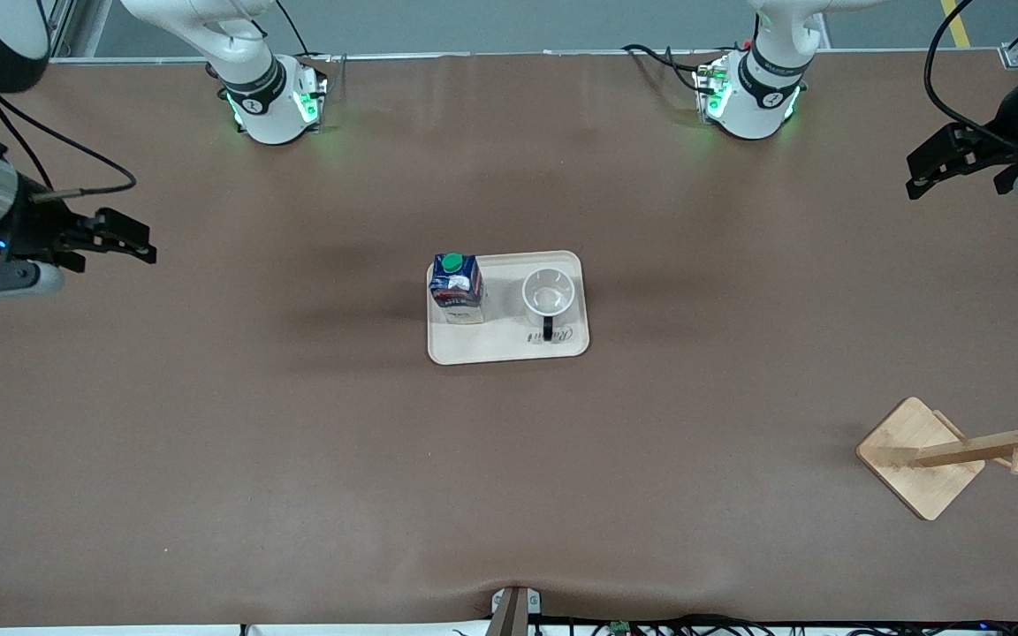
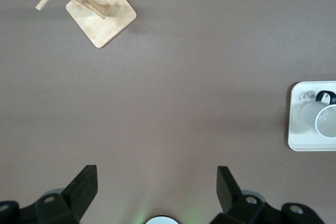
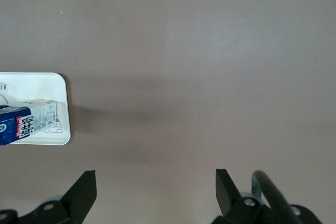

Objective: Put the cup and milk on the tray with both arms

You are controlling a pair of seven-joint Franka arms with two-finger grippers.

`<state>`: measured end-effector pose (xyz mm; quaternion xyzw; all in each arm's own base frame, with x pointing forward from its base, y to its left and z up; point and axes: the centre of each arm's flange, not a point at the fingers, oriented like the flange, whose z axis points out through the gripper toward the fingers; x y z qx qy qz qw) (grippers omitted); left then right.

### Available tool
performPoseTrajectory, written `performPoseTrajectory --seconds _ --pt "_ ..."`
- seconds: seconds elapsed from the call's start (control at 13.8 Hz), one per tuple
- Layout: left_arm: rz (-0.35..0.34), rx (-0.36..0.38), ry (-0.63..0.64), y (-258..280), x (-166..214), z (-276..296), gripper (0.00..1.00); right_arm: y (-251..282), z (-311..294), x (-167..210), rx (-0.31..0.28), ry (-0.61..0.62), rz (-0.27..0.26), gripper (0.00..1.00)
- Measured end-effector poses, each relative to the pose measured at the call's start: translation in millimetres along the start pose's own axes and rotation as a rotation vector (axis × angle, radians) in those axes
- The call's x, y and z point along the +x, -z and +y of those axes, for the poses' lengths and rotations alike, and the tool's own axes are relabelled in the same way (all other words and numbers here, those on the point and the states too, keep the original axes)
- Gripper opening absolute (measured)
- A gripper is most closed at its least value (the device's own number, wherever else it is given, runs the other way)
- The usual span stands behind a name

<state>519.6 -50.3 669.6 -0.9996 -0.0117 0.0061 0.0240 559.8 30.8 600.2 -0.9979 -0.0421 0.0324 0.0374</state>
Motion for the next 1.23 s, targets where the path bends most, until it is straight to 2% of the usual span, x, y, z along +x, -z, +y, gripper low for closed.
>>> performPoseTrajectory --seconds 0.58,0.87,1.23 --pt "0.039 -0.005 0.007 17.7 -0.8 -3.9 1.0 1.0 29.7 -10.4 0.002 0.026 0.01 1.0" --pt "0.04 -0.005 0.008 18.2 -0.8 -4.4 1.0 1.5 27.6 -10.0 -0.046 0.044 0.009 1.0" --pt "0.041 -0.005 0.008 18.5 -0.8 -4.5 1.0 1.6 27.7 -10.1 -0.052 0.045 0.009 1.0"
